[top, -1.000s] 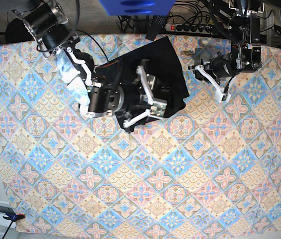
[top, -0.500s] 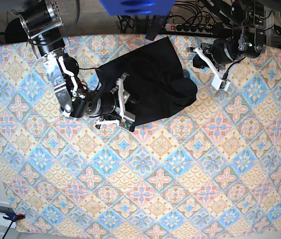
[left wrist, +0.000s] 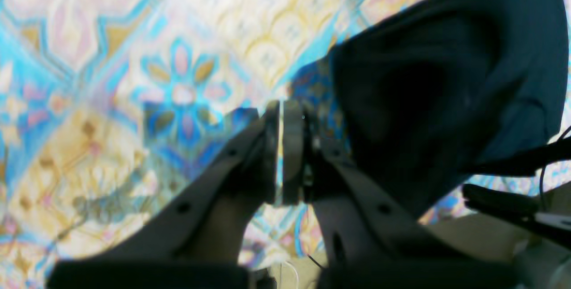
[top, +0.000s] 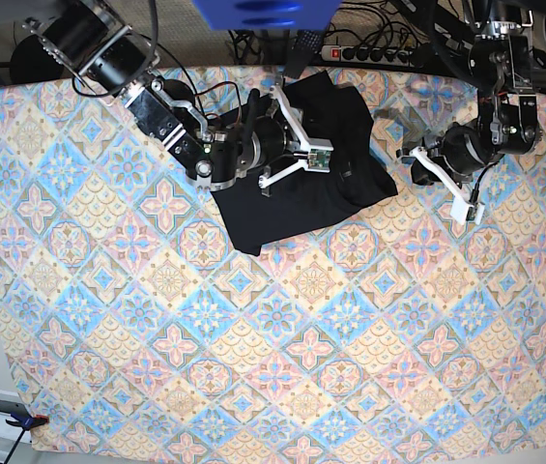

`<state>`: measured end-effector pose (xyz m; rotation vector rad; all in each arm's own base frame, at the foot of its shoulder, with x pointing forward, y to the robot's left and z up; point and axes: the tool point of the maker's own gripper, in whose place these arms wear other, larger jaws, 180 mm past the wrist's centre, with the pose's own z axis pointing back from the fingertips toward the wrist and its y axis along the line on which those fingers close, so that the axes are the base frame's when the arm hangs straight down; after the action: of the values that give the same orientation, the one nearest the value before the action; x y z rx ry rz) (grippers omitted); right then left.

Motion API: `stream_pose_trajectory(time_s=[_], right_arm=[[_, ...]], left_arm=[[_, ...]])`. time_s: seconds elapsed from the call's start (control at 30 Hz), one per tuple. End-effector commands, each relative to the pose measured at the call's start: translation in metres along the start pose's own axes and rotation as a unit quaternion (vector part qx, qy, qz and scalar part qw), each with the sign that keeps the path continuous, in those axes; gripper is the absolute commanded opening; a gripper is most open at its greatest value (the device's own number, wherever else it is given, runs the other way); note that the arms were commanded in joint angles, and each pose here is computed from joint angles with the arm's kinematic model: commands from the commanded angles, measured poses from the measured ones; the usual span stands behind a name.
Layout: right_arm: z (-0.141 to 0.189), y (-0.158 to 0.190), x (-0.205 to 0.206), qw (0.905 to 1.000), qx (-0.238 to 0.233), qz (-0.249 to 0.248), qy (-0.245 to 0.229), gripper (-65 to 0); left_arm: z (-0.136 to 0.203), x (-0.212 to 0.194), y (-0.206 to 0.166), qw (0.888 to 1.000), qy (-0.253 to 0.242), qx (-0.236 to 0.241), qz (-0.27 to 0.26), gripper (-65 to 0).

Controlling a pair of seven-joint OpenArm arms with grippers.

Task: Fold the T-shirt properly
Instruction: 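Fold the held end over onto the strip with the right gripper, then grasp the folded bundle with both grippers and flatten it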

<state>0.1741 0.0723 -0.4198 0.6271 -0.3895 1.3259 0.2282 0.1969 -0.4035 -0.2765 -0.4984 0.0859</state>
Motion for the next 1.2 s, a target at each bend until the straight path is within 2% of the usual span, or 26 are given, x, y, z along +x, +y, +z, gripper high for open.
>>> stream_pose_trajectory(time_s=[0.0,0.2,0.33,0.43,0.53,0.6,0.73,0.8,0.97,1.1,1.17], right_arm=[[0.006,-0.007,0.01,0.9998,-0.006,0.006,-0.017,-52.9],[0.006,-0.007,0.01,0.9998,-0.006,0.006,-0.017,-52.8],[0.017,-0.02,0.003,0.9995,-0.026,-0.004,-0.017,-52.9],[0.043,-0.047,-0.002,0.9967,-0.072,-0.021,-0.031,-52.9],[0.084,-0.083,-0.004,0.9881,-0.139,-0.04,-0.054,-52.9],[0.106,-0.103,-0.006,0.9805,-0.175,-0.057,-0.069,-52.9],[0.128,-0.125,-0.016,0.9701,-0.211,-0.089,-0.082,-52.9],[0.127,-0.13,-0.022,0.9679,-0.212,-0.106,-0.082,-52.9],[0.117,-0.145,0.023,0.9643,-0.202,-0.11,-0.132,-52.9],[0.102,-0.147,0.024,0.9649,-0.184,-0.132,-0.133,-52.9],[0.096,-0.148,0.015,0.9659,-0.183,-0.14,-0.118,-52.9]], left_arm=[[-0.001,0.006,0.007,1.0,-0.006,0.008,0.003,-64.0],[-0.03,0.007,0.012,0.998,0.013,-0.002,0.054,-64.0],[-0.025,0.001,0.005,0.999,0.017,-0.007,0.045,-64.2],[-0.006,-0.017,-0.007,0.999,0.027,-0.012,0.02,-64.2],[0.009,-0.04,-0.015,0.999,0.039,-0.012,0.006,-64.2],[0.012,-0.055,-0.014,0.999,0.052,-0.012,0.009,-64.1],[0.005,-0.067,-0.03,0.997,0.071,-0.029,-0.005,-64.1],[-0.001,-0.071,-0.042,0.996,0.079,-0.044,-0.008,-64.1],[-0.028,-0.087,-0.065,0.992,0.097,-0.073,0.018,-64.1],[-0.049,-0.112,-0.085,0.987,0.126,-0.096,0.015,-64.2],[-0.056,-0.127,-0.095,0.985,0.138,-0.106,0.009,-64.3]])
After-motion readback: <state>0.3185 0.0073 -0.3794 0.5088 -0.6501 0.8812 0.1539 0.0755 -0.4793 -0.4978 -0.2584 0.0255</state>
